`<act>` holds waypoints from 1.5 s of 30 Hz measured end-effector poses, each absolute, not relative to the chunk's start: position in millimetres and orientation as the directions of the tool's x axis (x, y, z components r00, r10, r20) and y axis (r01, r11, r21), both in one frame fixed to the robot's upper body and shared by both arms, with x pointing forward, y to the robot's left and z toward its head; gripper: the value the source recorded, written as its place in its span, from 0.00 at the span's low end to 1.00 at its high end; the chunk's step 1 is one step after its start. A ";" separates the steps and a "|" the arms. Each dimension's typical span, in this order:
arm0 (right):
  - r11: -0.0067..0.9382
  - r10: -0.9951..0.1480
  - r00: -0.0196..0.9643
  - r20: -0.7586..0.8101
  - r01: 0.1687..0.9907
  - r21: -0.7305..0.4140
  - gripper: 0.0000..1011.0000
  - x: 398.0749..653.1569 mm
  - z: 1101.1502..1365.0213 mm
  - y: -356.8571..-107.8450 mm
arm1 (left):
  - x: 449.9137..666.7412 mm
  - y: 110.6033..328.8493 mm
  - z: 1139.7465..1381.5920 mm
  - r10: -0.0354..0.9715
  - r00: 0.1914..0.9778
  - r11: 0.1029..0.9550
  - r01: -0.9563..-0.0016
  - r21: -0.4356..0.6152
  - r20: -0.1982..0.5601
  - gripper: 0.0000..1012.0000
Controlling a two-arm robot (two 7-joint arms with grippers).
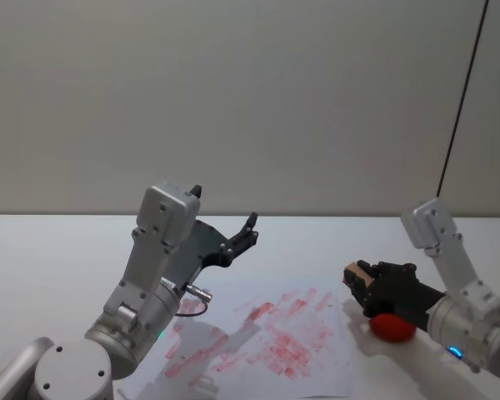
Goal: Use the one hand to pick up the stamp and affix it onto the A4 paper.
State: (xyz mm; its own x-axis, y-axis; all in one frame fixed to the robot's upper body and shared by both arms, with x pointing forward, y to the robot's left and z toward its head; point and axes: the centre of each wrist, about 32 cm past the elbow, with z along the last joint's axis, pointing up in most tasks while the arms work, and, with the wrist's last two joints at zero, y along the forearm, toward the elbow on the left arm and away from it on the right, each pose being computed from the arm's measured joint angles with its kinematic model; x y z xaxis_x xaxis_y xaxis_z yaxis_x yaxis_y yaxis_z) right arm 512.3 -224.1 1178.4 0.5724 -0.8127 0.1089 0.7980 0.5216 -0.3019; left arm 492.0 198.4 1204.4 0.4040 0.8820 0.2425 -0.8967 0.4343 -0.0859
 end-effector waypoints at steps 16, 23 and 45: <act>0.483 -0.824 0.555 0.114 0.793 -0.370 0.21 510.8 1167.7 -242.3 | 492.0 198.4 1204.4 0.882 0.404 0.434 -0.897 -0.086 0.242 0.99; 0.479 -0.821 0.559 0.115 0.785 -0.393 0.21 509.0 1163.4 -245.8 | 492.0 198.4 1204.4 0.882 0.404 0.434 -0.897 -0.086 0.242 0.99; 0.470 -0.828 0.549 0.116 0.792 -0.389 0.73 505.6 1165.3 -249.8 | 492.0 198.4 1204.4 0.882 0.404 0.434 -0.897 -0.086 0.242 0.99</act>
State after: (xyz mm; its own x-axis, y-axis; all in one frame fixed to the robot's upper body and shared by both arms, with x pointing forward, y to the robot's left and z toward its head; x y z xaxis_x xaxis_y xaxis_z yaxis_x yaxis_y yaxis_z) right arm 505.6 -249.8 1165.3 0.5485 -0.8281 0.1158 0.7921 0.4703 -0.3890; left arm 492.0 198.4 1204.4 0.4040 0.8820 0.2424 -0.8966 0.4343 -0.0859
